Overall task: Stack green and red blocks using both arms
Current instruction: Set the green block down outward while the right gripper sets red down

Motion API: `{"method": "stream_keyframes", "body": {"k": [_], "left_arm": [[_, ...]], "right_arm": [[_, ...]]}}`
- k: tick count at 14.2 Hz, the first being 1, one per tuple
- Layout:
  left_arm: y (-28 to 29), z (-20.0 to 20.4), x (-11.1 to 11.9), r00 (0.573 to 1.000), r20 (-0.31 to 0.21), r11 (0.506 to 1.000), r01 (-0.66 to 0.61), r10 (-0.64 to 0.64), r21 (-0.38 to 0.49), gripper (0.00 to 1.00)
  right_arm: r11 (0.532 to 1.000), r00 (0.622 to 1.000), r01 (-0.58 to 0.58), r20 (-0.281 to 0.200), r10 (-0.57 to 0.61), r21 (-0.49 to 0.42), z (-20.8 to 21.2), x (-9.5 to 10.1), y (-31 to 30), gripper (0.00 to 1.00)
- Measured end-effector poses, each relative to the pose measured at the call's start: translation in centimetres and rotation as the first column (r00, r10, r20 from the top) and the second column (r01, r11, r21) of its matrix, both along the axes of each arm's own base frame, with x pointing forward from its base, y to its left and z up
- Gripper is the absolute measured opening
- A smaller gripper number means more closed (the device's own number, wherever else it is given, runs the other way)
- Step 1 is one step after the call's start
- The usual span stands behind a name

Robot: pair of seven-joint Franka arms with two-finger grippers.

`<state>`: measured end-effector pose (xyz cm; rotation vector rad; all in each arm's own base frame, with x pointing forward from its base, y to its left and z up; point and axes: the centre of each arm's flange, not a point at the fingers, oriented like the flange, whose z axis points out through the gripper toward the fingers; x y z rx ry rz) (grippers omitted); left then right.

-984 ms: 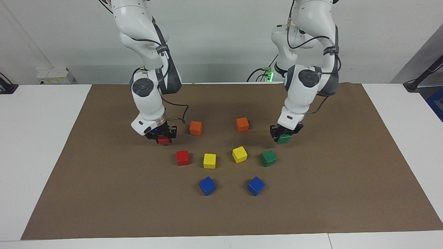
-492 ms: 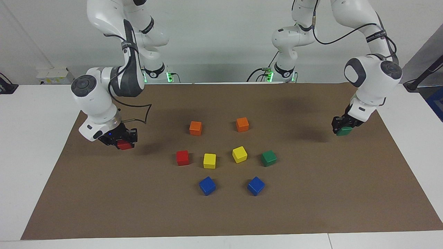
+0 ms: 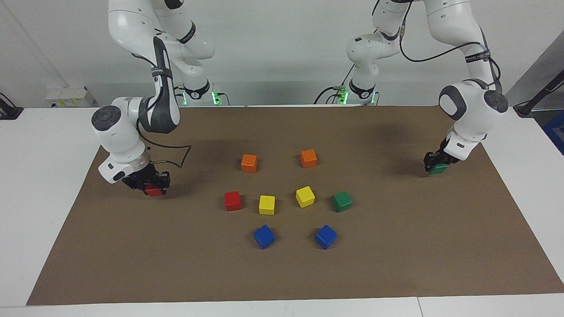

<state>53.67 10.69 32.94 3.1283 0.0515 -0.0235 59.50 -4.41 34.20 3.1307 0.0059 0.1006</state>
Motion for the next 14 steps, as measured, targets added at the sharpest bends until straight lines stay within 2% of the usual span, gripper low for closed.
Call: {"method": "stream_keyframes", "body": {"k": [3,6,9,14], "left_arm": [[0.0,-1.6,0.2,1.000,-0.005,1.000,0.014,-0.014,-0.001,0.55],[0.1,-3.0,0.4,0.999,-0.010,0.999,0.047,-0.047,-0.003,0.55],[0.1,-3.3,0.5,0.996,-0.008,0.996,0.084,-0.084,-0.004,0.55],[0.2,-3.3,0.6,0.987,0.000,0.987,0.158,-0.158,-0.003,0.56]], "right_arm": [[1.000,0.999,0.004,0.035,-0.004,-0.002,-0.8,-0.3,-0.2,0.56],[1.000,0.999,0.006,0.047,-0.006,-0.003,-1.7,-0.7,-0.3,0.56],[1.000,0.997,0.007,0.078,-0.006,-0.005,-2.4,-1.0,-0.3,0.56],[1.000,0.996,0.009,0.086,-0.009,-0.005,-3.2,-1.5,-0.4,0.56]]}}
